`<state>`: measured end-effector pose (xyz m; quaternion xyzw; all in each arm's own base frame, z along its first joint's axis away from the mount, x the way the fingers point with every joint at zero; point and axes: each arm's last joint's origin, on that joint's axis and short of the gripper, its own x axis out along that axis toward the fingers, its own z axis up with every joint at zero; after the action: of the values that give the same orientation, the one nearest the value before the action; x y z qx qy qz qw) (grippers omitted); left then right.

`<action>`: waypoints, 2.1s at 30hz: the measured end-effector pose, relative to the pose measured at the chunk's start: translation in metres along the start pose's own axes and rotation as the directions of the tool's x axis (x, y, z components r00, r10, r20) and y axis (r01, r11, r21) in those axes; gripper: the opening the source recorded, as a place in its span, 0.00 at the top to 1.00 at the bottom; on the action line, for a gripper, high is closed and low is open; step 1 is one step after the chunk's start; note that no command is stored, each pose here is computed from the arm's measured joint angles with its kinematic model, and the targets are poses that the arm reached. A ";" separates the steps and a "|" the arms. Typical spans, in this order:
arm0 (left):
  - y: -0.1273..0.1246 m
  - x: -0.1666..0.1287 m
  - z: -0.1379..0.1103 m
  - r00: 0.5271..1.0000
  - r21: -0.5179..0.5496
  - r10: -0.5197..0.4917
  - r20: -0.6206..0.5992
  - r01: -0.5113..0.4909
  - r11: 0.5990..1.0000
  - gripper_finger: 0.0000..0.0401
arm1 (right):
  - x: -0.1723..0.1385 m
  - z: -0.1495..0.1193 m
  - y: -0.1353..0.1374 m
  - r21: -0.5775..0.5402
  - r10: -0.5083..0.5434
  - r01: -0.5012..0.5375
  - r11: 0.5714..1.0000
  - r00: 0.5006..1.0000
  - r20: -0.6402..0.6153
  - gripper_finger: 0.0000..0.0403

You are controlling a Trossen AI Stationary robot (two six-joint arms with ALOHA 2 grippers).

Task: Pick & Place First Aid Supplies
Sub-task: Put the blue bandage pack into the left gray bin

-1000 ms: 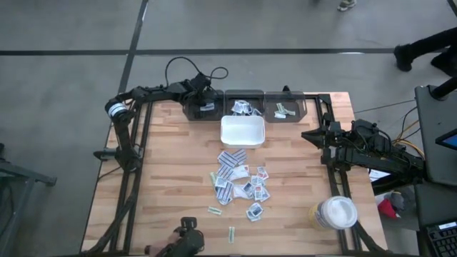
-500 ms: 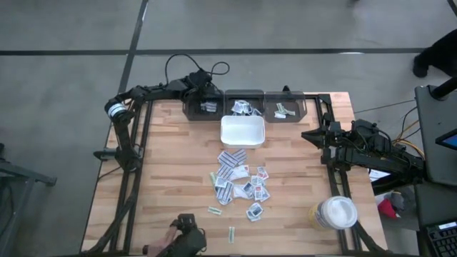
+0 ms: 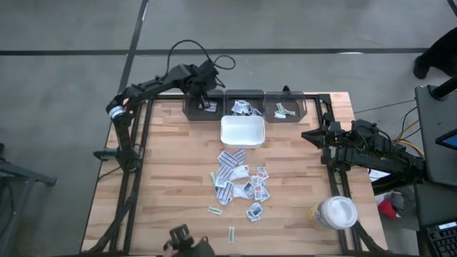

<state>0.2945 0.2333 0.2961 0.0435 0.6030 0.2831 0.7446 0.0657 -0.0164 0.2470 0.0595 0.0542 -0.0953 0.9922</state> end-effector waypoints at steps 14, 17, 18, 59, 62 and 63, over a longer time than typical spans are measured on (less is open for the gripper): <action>-0.119 -0.075 0.010 0.896 -0.136 -0.439 -0.057 0.429 0.893 0.69 | 0.000 0.000 0.000 0.000 0.000 0.000 1.000 1.000 0.000 0.90; -0.151 -0.085 0.007 0.890 -0.122 -0.450 -0.070 0.440 0.890 0.69 | 0.000 0.000 0.000 0.000 0.000 0.000 1.000 1.000 0.000 0.90; -0.161 -0.087 0.006 0.892 -0.114 -0.448 -0.065 0.440 0.891 0.69 | 0.000 0.000 0.000 0.000 0.000 0.000 1.000 1.000 0.000 0.90; -0.231 0.006 -0.021 0.914 -0.485 -0.393 0.095 0.388 0.784 0.69 | 0.000 0.000 0.000 0.000 0.000 0.000 1.000 1.000 0.000 0.91; -0.234 0.011 -0.021 0.917 -0.483 -0.391 0.076 0.377 0.790 0.69 | 0.000 0.000 0.000 0.000 0.000 0.000 1.000 1.000 0.000 0.90; -0.236 0.015 -0.021 0.918 -0.483 -0.392 0.067 0.373 0.792 0.69 | 0.000 0.000 0.000 0.000 0.000 0.000 1.000 1.000 0.000 0.90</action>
<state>0.3634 0.0372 0.1819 -0.2727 0.5221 0.2698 0.7618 0.0657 -0.0164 0.2470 0.0596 0.0543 -0.0952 0.9922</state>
